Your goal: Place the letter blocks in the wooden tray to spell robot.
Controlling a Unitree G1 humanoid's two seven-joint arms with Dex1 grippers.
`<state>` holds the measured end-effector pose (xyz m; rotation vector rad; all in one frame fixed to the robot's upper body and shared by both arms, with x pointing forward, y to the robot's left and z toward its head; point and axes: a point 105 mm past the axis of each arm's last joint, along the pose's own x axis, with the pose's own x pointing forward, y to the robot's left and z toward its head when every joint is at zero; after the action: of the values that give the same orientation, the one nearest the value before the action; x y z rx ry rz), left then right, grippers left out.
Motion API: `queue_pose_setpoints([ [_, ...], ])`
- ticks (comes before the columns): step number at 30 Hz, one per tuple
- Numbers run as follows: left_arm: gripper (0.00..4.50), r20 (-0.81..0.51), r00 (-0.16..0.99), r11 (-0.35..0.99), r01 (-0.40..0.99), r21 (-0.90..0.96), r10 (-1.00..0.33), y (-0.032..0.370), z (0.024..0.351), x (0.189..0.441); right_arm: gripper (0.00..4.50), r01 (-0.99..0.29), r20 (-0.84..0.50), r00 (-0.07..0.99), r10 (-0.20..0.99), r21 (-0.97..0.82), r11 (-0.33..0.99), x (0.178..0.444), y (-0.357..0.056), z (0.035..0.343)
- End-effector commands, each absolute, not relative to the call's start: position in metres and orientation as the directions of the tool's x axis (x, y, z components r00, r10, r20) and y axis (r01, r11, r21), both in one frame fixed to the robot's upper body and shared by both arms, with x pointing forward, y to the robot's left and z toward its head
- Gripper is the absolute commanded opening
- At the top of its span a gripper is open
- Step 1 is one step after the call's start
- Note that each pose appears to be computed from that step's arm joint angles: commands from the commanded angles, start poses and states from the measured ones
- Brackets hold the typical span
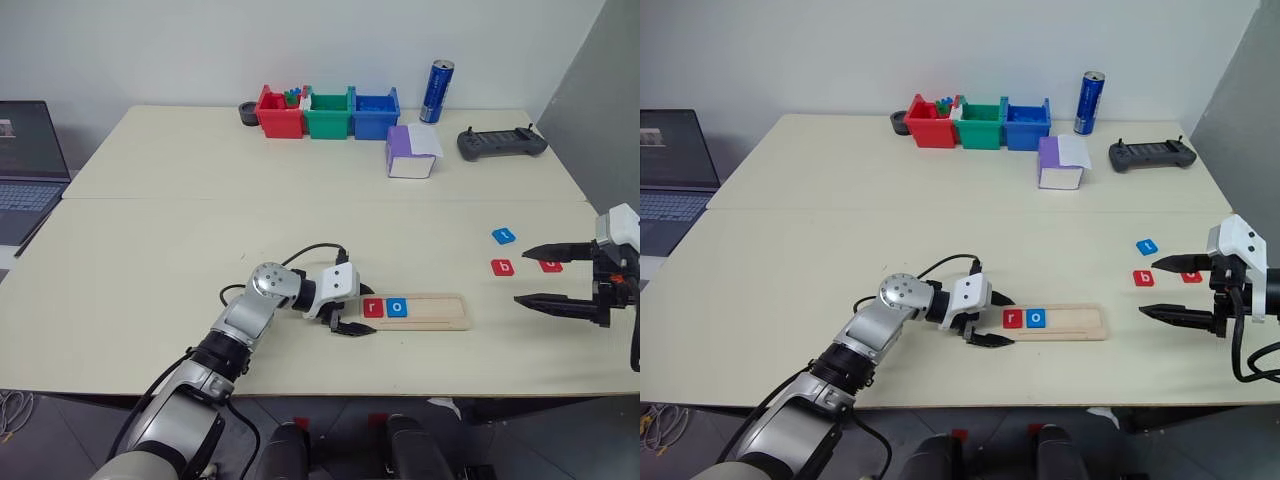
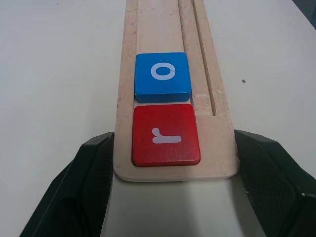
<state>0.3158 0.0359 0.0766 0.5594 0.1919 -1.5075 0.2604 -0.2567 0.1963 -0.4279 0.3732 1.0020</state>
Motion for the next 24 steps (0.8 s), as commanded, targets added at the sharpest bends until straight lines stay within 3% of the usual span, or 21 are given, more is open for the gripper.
queue_pose_setpoints([
  [1,3.37,-0.447,0.070,-0.056,0.963,0.263,-0.892,0.0315,0.0833,0.3146,4.50,-0.865,-0.473,0.497,0.728,-0.204,0.458,0.2591,-0.2536,0.2065],
  [15,3.37,-0.467,0.091,-0.035,0.967,0.254,-0.879,0.0245,0.0818,0.3182,4.50,-0.870,-0.467,0.488,0.738,-0.186,0.457,0.2586,-0.2497,0.2053],
  [17,4.09,-0.468,0.097,-0.026,0.968,0.250,-0.878,0.0238,0.0825,0.3200,4.50,-0.871,-0.466,0.485,0.740,-0.184,0.455,0.2586,-0.2482,0.2047],
  [19,4.49,-0.468,0.094,-0.027,0.969,0.244,-0.879,0.0230,0.0838,0.3204,4.50,-0.872,-0.466,0.484,0.741,-0.184,0.454,0.2589,-0.2476,0.2049],
  [24,4.49,-0.470,0.084,-0.038,0.969,0.245,-0.879,0.0236,0.0865,0.3188,4.50,-0.872,-0.466,0.484,0.741,-0.184,0.454,0.2590,-0.2473,0.2052],
])
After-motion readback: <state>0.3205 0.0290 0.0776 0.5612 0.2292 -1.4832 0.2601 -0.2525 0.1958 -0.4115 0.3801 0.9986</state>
